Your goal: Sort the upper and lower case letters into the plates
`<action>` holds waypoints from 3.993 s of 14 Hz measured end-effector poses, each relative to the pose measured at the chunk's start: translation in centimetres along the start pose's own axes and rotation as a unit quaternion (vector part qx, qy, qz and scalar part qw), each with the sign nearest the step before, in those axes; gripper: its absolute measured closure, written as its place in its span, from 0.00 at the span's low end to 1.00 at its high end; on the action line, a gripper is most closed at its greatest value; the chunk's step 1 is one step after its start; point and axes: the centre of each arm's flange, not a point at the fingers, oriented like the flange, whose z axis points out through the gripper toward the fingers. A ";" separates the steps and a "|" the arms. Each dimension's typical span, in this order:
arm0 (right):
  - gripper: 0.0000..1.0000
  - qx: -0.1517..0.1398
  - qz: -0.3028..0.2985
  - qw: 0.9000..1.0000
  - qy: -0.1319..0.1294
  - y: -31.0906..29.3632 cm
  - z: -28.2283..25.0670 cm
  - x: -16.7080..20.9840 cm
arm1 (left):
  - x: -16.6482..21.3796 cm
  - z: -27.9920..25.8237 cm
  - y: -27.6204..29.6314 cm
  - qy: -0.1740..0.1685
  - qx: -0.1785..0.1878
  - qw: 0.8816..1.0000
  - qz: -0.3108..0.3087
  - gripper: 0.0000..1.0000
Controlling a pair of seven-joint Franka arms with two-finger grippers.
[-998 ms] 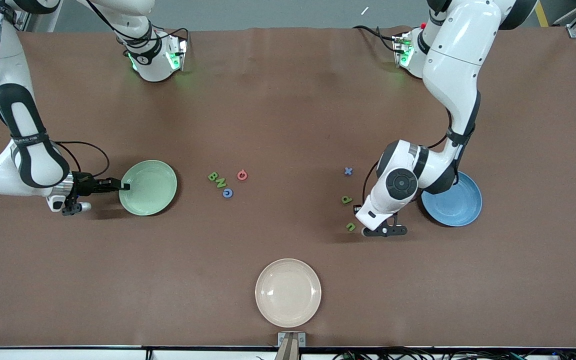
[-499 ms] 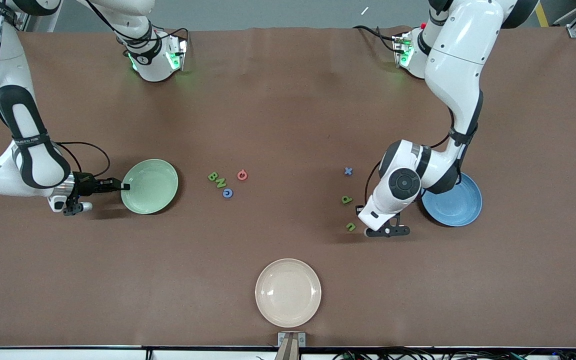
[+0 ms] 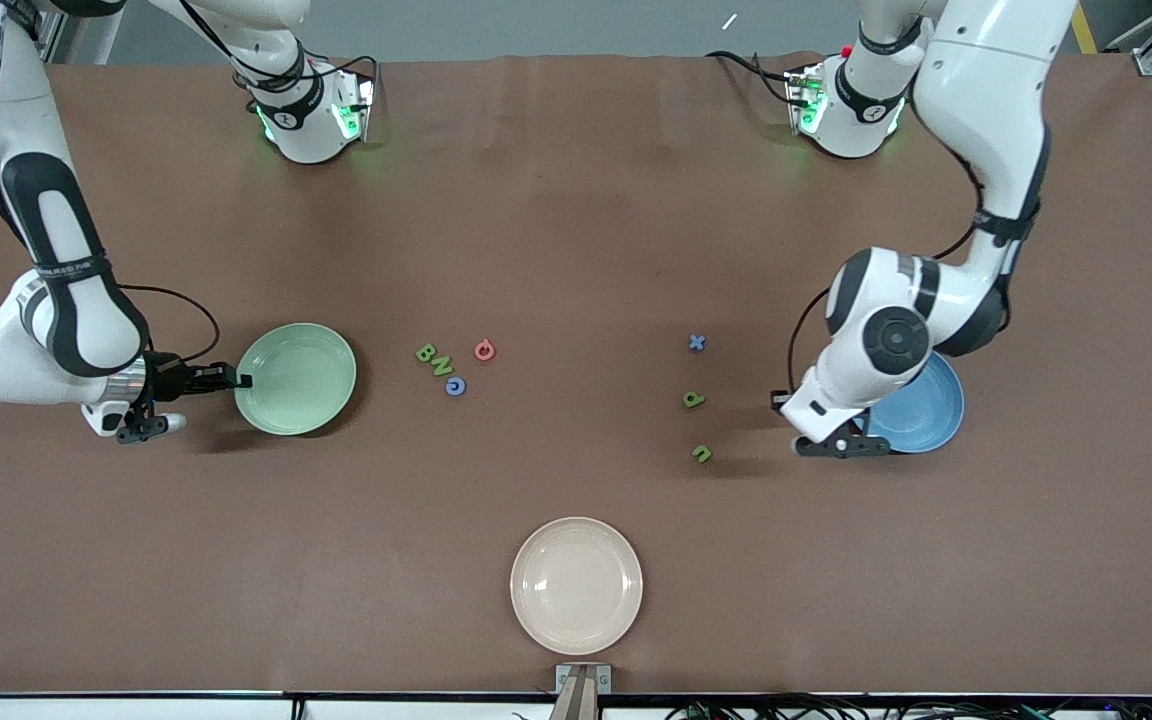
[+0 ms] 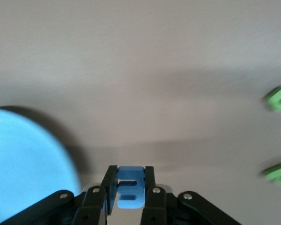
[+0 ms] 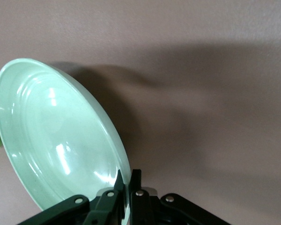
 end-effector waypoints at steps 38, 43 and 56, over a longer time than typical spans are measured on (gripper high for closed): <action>0.12 -0.144 0.127 0.975 0.108 -39.5 16.7 1.2 | 1.7 -2.2 -1.8 0.025 0.008 0.994 -0.103 0.00; 0.14 -0.170 0.102 0.974 0.111 -37.0 17.8 2.2 | 4.8 0.1 8.2 0.031 -0.026 0.954 -0.296 0.00; 0.59 -0.166 0.086 0.974 0.129 -36.5 19.2 3.0 | 6.3 5.7 15.8 0.012 -0.043 0.922 -0.385 0.00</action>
